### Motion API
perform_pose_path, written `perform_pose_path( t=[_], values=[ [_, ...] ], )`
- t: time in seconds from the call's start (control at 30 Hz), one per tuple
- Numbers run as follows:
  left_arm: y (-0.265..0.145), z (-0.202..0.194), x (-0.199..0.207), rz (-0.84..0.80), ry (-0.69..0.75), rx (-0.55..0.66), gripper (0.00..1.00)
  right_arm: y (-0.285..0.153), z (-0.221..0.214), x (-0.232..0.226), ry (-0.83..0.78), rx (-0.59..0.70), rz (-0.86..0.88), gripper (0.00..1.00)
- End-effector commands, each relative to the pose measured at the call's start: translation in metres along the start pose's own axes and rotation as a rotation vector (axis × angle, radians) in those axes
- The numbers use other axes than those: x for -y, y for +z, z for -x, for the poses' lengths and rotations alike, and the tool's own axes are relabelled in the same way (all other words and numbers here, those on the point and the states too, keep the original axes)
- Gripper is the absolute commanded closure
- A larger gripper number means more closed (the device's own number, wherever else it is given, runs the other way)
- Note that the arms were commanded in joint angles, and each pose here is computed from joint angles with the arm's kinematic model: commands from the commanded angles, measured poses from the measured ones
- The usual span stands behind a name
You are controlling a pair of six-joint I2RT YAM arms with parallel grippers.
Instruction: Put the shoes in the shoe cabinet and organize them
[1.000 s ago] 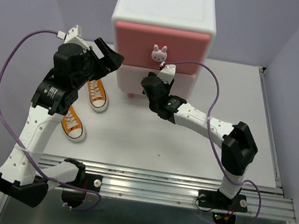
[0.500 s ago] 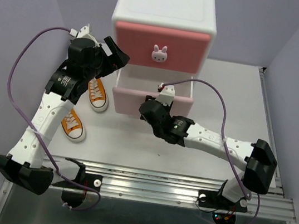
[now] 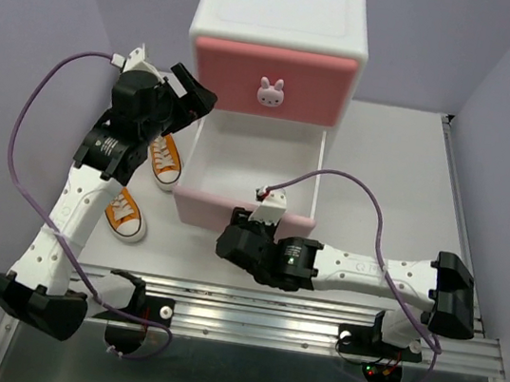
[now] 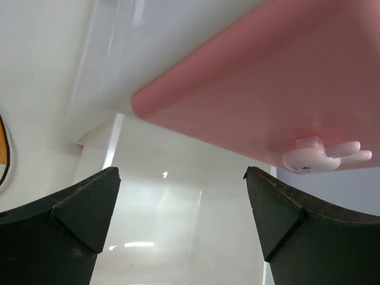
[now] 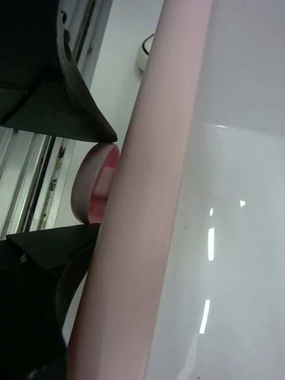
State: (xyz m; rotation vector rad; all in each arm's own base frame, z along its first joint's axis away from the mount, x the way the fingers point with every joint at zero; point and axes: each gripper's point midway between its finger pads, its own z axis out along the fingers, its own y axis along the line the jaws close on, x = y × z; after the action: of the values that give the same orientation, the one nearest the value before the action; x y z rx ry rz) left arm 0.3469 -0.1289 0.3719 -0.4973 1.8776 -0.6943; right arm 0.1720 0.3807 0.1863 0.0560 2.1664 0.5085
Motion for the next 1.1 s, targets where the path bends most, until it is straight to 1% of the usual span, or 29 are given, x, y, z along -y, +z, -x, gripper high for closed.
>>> perform_pose_path(
  t=[0.0, 0.07, 0.13, 0.23, 0.33, 0.4, 0.43, 0.53, 0.63, 0.67, 0.73, 0.77, 0.8, 0.83, 0.87, 0.97, 1.03, 1.07],
  values=[
    [-0.028, 0.02, -0.002, -0.006, -0.02, 0.134, 0.01, -0.032, -0.071, -0.007, 0.065, -0.228, 0.06, 0.85],
    [-0.028, 0.013, -0.012, 0.021, -0.026, 0.122, 0.01, -0.037, -0.083, 0.002, 0.054, -0.257, 0.035, 0.86],
    [-0.026, 0.008, -0.016, 0.031, -0.024, 0.109, 0.01, -0.041, -0.085, 0.015, 0.025, -0.272, 0.005, 0.89],
    [-0.022, 0.005, -0.019, 0.039, -0.015, 0.097, 0.01, -0.051, -0.085, 0.026, 0.012, -0.288, 0.008, 0.89],
    [-0.016, 0.002, -0.023, 0.047, -0.018, 0.099, 0.01, -0.062, -0.084, 0.041, 0.027, -0.305, 0.06, 0.89],
    [-0.014, -0.002, -0.026, 0.053, -0.025, 0.089, 0.01, -0.068, -0.087, 0.042, 0.033, -0.32, 0.094, 0.89],
    [-0.012, -0.004, -0.028, 0.058, -0.024, 0.084, 0.01, -0.07, -0.088, 0.042, 0.035, -0.327, 0.107, 0.89],
    [-0.012, -0.007, -0.033, 0.075, -0.032, 0.076, 0.01, -0.076, -0.088, 0.041, 0.021, -0.333, 0.148, 0.82],
    [-0.016, -0.007, -0.035, 0.088, -0.038, 0.081, 0.01, -0.079, -0.087, 0.028, 0.005, -0.341, 0.207, 0.68],
    [-0.017, -0.007, -0.036, 0.094, -0.038, 0.079, 0.01, -0.08, -0.087, 0.021, -0.011, -0.344, 0.239, 0.48],
    [-0.019, -0.008, -0.038, 0.106, -0.043, 0.078, 0.01, -0.079, -0.09, 0.014, -0.032, -0.35, 0.255, 0.41],
    [-0.021, -0.01, -0.041, 0.119, -0.043, 0.072, 0.01, -0.079, -0.09, 0.011, -0.045, -0.353, 0.263, 0.24],
    [-0.022, -0.01, -0.043, 0.124, -0.045, 0.069, 0.01, -0.08, -0.089, 0.009, -0.051, -0.352, 0.267, 0.18],
    [-0.024, -0.011, -0.046, 0.135, -0.045, 0.067, 0.01, -0.082, -0.082, 0.002, -0.052, -0.341, 0.278, 0.15],
    [-0.026, -0.015, -0.05, 0.153, -0.046, 0.054, 0.01, -0.084, -0.078, 0.005, -0.07, -0.337, 0.265, 0.0],
    [-0.032, -0.016, -0.056, 0.178, -0.055, 0.041, 0.01, -0.096, -0.057, 0.0, -0.111, -0.317, 0.271, 0.0],
    [-0.037, -0.022, -0.063, 0.21, -0.056, 0.012, 0.01, -0.107, -0.049, -0.005, -0.142, -0.335, 0.295, 0.0],
    [-0.04, -0.023, -0.067, 0.228, -0.057, 0.003, 0.01, -0.117, -0.035, -0.009, -0.163, -0.332, 0.312, 0.0]
  ],
)
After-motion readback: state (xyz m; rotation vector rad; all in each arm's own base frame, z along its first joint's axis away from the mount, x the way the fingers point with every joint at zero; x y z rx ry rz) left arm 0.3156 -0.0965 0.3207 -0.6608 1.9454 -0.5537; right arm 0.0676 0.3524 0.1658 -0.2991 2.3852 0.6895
